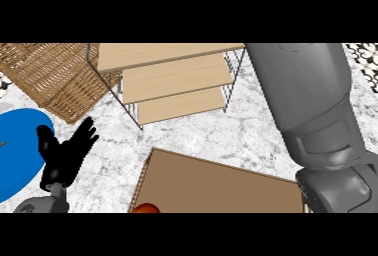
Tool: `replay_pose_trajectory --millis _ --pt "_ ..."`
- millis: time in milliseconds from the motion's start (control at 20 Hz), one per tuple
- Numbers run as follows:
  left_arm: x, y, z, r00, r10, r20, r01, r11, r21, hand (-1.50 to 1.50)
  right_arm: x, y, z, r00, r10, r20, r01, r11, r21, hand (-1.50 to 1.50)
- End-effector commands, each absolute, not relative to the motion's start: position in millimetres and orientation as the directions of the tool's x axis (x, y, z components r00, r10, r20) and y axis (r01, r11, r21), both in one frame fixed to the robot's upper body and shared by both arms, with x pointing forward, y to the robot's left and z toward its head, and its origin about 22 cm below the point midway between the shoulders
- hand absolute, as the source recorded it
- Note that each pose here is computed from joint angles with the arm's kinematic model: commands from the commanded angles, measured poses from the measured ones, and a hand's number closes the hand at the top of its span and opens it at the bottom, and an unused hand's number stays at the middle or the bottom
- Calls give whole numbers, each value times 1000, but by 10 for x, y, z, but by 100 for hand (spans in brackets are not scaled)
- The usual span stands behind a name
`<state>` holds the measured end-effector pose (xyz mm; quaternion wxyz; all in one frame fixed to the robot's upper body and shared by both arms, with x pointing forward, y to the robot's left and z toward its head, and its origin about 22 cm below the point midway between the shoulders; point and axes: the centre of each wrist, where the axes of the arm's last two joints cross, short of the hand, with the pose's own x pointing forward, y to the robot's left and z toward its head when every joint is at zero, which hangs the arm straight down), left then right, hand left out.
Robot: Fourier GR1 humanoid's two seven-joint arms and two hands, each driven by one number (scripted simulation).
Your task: Pick the squash from the tray and place it in the tiered shelf
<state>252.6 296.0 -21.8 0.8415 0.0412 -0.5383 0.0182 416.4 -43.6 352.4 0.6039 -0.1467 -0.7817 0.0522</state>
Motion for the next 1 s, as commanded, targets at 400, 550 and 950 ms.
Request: replay_pose_trajectory --millis 400,550,950 --pt "2431 2969 -359 436 -6 900 -117 991 63 0 4244 -1673 3641 -200 175 964 477 877 -60 -150" --pt "2396 2932 -200 443 -13 897 -91 994 59 0 4097 -2061 3837 -190 147 971 485 874 -37 -150" --pt "2464 2978 -358 449 5 893 -88 995 39 0 3775 -2703 3740 -200 123 972 409 912 -31 -150"
